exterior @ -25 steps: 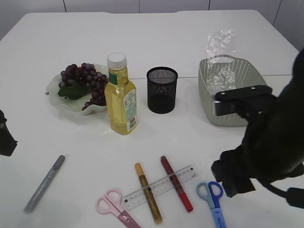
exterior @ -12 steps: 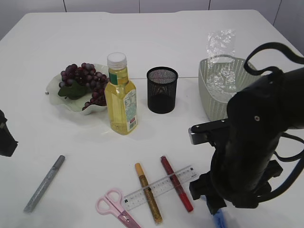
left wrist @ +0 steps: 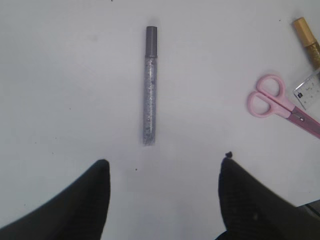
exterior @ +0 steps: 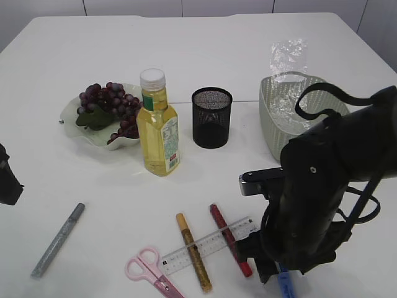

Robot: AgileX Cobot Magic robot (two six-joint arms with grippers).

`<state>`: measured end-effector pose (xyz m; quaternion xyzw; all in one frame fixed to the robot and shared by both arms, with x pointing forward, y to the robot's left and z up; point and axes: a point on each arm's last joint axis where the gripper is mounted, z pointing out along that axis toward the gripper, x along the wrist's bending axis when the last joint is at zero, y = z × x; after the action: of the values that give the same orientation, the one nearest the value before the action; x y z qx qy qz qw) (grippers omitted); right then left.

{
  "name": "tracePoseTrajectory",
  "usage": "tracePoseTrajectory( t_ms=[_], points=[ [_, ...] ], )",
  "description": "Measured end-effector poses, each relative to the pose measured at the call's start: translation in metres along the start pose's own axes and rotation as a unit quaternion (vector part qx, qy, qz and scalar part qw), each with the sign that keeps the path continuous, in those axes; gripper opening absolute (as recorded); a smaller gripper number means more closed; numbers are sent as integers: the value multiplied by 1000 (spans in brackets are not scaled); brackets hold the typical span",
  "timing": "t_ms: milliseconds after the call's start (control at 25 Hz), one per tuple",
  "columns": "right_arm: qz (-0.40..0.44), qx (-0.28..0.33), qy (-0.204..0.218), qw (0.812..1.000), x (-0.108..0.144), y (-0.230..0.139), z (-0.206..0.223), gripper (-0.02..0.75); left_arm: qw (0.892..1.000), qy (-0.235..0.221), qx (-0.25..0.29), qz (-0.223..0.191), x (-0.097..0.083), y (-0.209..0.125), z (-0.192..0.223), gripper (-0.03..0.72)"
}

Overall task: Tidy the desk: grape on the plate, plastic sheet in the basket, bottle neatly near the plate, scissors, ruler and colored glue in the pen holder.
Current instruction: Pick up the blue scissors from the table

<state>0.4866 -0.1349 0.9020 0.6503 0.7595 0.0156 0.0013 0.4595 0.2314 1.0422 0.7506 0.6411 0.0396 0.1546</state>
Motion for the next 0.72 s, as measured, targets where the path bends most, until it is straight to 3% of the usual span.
tracePoseTrajectory(
  t_ms=[720],
  points=[
    [26, 0, -4, 1000, 1, 5, 16, 472, 1000, 0, 0, 0, 0, 0, 0, 496]
  ],
)
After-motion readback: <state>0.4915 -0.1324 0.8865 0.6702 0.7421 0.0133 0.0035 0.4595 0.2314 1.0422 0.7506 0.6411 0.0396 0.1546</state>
